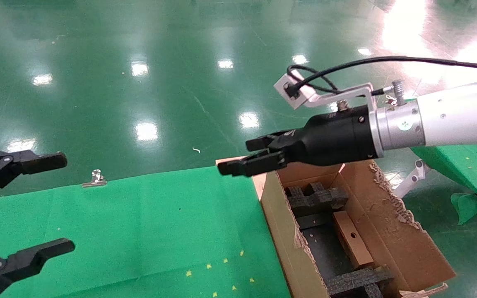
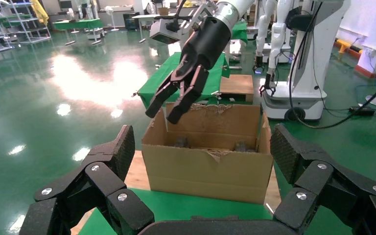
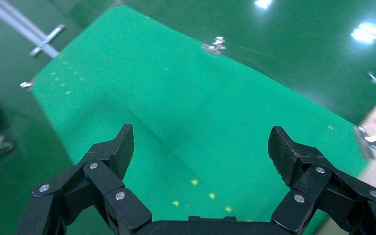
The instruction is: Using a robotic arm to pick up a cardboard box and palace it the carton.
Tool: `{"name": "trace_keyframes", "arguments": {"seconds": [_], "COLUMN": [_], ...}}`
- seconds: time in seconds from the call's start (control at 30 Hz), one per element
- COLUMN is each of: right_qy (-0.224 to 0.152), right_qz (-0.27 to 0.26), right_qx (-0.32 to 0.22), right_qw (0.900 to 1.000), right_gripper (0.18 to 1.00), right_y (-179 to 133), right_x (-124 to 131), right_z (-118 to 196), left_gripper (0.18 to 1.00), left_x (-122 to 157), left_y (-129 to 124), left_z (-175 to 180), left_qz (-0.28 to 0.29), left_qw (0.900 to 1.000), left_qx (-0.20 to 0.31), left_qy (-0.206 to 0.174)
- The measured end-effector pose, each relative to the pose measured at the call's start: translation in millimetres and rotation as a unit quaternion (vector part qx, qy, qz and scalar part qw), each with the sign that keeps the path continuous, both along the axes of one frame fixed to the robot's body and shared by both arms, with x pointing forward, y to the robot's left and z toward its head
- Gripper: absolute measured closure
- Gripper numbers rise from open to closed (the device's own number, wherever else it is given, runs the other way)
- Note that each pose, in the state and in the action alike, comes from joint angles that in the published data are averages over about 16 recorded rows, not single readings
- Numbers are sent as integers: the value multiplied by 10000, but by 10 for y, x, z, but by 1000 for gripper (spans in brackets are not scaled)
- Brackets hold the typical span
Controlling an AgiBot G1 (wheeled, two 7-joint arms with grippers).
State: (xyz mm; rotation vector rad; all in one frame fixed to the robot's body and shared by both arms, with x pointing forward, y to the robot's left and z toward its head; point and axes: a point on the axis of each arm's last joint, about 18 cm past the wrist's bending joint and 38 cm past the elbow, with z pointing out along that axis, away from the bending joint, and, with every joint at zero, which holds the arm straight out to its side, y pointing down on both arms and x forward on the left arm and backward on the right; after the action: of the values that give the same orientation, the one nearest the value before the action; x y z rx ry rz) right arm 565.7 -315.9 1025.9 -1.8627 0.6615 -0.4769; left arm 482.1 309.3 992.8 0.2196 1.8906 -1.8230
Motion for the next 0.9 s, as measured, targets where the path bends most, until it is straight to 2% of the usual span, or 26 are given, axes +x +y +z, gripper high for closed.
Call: {"name": "trace_keyframes", "arguments": {"seconds": [0.2, 0.43, 0.9], "right_qy": [-246, -599, -1494], "right_qz": [550, 1137, 2089], "right_qx": [31, 103, 313], "right_qw": [9982, 9917, 9659], "right_gripper": [178, 178, 178], "right_y": [122, 221, 281], "right_x": [-92, -215, -500], "right_z": [-57, -114, -211], "left_gripper": [184, 184, 184], "left_x": [0, 0, 0], "left_y": [0, 0, 0], "left_z": [0, 0, 0], "left_qz": [0, 0, 0], "left_qw": [10000, 10000, 10000], "left_qx": [0, 0, 0], "left_qy": [0, 0, 0]}}
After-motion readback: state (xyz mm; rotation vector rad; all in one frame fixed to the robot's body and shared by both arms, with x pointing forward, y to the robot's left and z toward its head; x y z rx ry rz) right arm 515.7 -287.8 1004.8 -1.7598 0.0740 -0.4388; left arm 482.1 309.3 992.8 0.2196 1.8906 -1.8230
